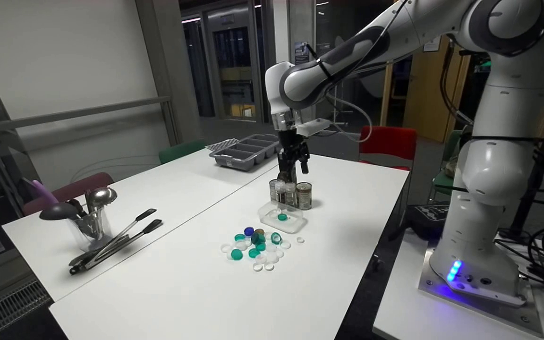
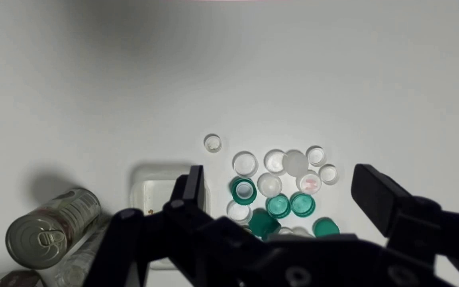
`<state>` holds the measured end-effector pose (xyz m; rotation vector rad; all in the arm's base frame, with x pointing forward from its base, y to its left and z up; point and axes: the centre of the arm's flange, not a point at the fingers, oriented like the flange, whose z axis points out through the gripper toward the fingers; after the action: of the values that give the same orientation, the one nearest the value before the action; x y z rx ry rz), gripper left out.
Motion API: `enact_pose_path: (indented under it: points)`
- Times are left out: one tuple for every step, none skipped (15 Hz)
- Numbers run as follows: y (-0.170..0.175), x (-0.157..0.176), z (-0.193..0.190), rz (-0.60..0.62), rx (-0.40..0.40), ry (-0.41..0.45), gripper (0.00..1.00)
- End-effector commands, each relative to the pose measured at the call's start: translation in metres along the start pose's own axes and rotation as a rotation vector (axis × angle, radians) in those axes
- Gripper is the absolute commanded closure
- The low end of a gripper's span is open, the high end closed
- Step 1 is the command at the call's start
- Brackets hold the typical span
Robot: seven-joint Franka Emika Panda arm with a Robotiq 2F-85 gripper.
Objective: Pick up the blue object on the table and put it in the bowl
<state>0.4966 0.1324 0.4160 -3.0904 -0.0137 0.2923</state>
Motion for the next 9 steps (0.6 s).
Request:
enact_pose_path:
  points:
    - [-0.005, 0.055, 0.012, -0.055, -0.006, -0.001, 0.00]
    - [-0.009, 0.067, 0.016, -0.053, -0.011, -0.003, 0.00]
    - [-0.011, 0.077, 0.019, -0.054, -0.014, -0.006, 0.00]
    - [-0.014, 0.089, 0.023, -0.052, -0.015, -0.017, 0.00]
    - [-0.018, 0.100, 0.026, -0.052, -0.019, -0.023, 0.00]
    - [-0.021, 0.111, 0.029, -0.050, -0.018, -0.030, 0.00]
    - [-0.024, 0.121, 0.033, -0.052, -0.019, -0.036, 0.00]
    - [-0.027, 0.131, 0.036, -0.050, -0.020, -0.041, 0.00]
    - [-0.030, 0.140, 0.039, -0.049, -0.021, -0.050, 0.00]
